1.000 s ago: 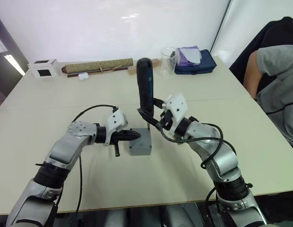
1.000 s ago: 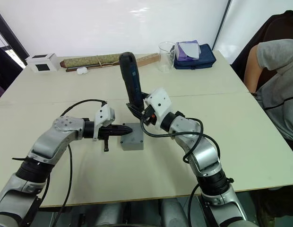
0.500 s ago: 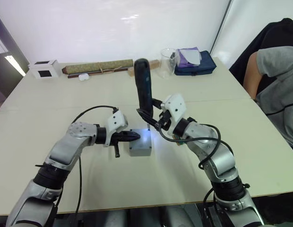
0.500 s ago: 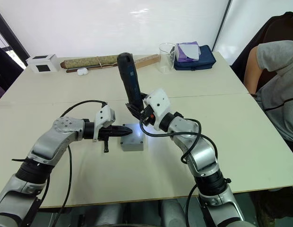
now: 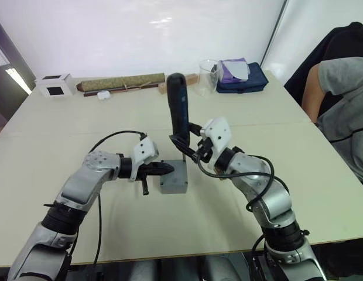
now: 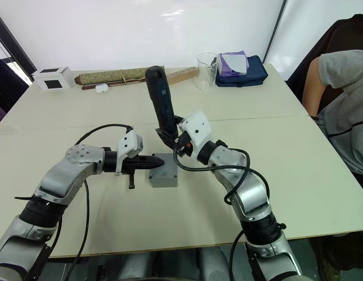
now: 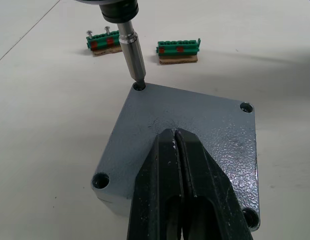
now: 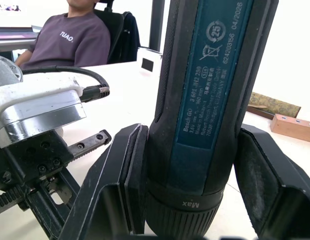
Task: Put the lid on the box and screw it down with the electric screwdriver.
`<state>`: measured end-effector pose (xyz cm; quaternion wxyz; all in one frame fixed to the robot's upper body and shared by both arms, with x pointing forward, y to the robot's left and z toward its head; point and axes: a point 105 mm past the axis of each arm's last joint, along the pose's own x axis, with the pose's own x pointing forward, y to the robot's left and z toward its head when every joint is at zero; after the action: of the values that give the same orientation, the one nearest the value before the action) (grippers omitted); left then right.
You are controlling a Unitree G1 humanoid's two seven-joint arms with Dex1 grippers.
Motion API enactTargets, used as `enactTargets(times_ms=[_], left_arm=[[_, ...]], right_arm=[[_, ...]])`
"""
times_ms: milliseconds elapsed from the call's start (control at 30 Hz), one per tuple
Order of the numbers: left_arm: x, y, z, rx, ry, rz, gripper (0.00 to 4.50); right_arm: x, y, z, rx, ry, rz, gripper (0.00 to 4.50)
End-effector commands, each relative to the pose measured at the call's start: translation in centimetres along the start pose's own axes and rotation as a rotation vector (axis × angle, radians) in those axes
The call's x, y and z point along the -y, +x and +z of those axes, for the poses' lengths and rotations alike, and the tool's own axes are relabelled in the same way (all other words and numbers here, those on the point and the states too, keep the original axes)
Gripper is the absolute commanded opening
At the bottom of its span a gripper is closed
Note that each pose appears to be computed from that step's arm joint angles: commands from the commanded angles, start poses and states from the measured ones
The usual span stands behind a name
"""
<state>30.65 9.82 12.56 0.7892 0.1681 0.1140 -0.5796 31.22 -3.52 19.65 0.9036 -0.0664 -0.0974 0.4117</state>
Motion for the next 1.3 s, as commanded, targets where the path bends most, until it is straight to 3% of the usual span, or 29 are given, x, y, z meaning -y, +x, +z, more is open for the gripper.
enactTargets(times_ms=[33,133,200,333,433,567,633,933,1100,1167,1200,1300], left_arm=[[0.5,0.2,-0.9,-0.022,-0.041,-0.016,0.0],[0.4,-0.1,-0.1,0.033,-0.072,-0.009,0.0],[0.2,-0.4,0.8,0.087,-0.086,0.0,0.0],[-0.5,-1.4,3.7,0.201,-0.068,0.055,0.0],[1.4,-2.7,6.6,0.279,-0.117,-0.123,0.0],[3.4,-2.8,6.8,0.162,-0.017,-0.209,0.0],[4.0,-2.8,6.7,0.13,0.014,-0.232,0.0],[4.5,-2.5,6.9,0.139,0.025,-0.19,0.0],[4.1,-2.2,6.1,0.131,-0.009,-0.146,0.0],[4.0,-2.4,5.9,0.126,-0.012,-0.139,0.0],[3.9,-2.4,5.7,0.123,-0.013,-0.133,0.0],[3.5,-2.2,5.5,0.122,-0.022,-0.122,0.0]], right_arm=[[1.5,-0.8,5.8,0.174,0.052,-0.002,2.15],[4.2,-2.3,10.3,0.273,0.147,-0.048,2.15],[5.9,-3.4,12.2,0.272,0.222,-0.06,2.15],[9.6,-6.3,13.1,0.053,0.38,-0.071,2.15],[13.5,-10.6,9.3,-0.295,0.339,-0.301,2.15],[14.2,-15.6,2.9,-0.681,0.505,-0.372,2.15],[14.4,-17.5,0.9,-0.795,0.564,-0.411,2.15],[15.0,-20.4,-3.8,-0.988,0.656,-0.481,2.15],[15.6,-19.9,-5.1,-1.087,0.506,-0.452,2.15],[15.6,-19.8,-5.3,-1.094,0.508,-0.437,3.13],[15.6,-19.9,-5.4,-1.103,0.497,-0.436,3.27],[16.0,-20.1,-5.6,-1.133,0.425,-0.438,4.33]])
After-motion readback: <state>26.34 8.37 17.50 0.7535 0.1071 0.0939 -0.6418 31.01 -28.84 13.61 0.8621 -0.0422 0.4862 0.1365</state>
